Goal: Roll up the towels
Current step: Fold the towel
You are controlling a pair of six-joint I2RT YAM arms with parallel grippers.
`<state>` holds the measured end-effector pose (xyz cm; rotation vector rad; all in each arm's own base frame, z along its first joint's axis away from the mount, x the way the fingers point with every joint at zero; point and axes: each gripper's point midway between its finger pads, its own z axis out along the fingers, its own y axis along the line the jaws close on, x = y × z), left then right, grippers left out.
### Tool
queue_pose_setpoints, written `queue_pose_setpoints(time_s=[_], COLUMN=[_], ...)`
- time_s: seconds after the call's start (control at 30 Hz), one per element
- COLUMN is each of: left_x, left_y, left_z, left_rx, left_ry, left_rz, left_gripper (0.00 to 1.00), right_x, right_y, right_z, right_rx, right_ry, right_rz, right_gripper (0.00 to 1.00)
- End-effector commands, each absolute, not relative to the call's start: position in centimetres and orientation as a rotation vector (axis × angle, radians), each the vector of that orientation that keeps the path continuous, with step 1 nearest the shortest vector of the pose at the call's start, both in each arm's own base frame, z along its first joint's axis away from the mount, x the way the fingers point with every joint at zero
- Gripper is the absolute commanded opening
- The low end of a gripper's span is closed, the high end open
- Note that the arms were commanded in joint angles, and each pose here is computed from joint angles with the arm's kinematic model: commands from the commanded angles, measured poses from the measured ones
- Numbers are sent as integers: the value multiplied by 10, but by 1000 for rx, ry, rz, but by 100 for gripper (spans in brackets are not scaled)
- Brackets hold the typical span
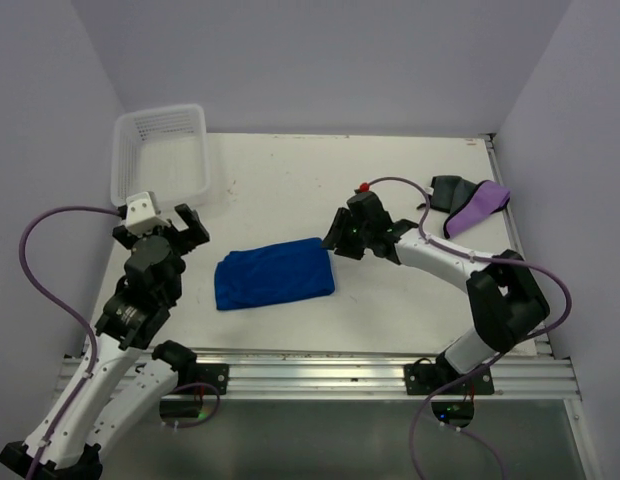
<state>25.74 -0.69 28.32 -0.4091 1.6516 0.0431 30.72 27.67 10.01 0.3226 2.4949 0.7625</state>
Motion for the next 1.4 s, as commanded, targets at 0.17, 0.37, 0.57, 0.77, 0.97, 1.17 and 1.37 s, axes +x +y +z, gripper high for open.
queue_pose_setpoints(time_s=[0.17,0.37,0.57,0.77,0.97,1.17,1.37], left_x=[272,274,277,281,284,276,263], left_y=[-32,-35,-39,-48,-99,-176,-246], left_z=[283,281,277,279,293,243,203], left_rx=[-292,-281,-262,-233,-146,-128,-102], left_ry=[1673,1684,1704,1723,1777,1770,1817], left_rz=[-32,-36,-49,-80,-363,-815,-1047], left_gripper=[99,99,99,99,97,94,91], right_x=[298,288,279,273,272,262,261], right_y=[271,278,272,265,225,212,206], right_z=[52,32,20,21,47,46,35], right_rx=[183,177,152,119,44,38,107], right_ry=[2643,2676,2697,2699,2662,2679,2684], right_rz=[694,774,750,728,476,425,396], right_gripper=[51,50,34,1,0,0,0])
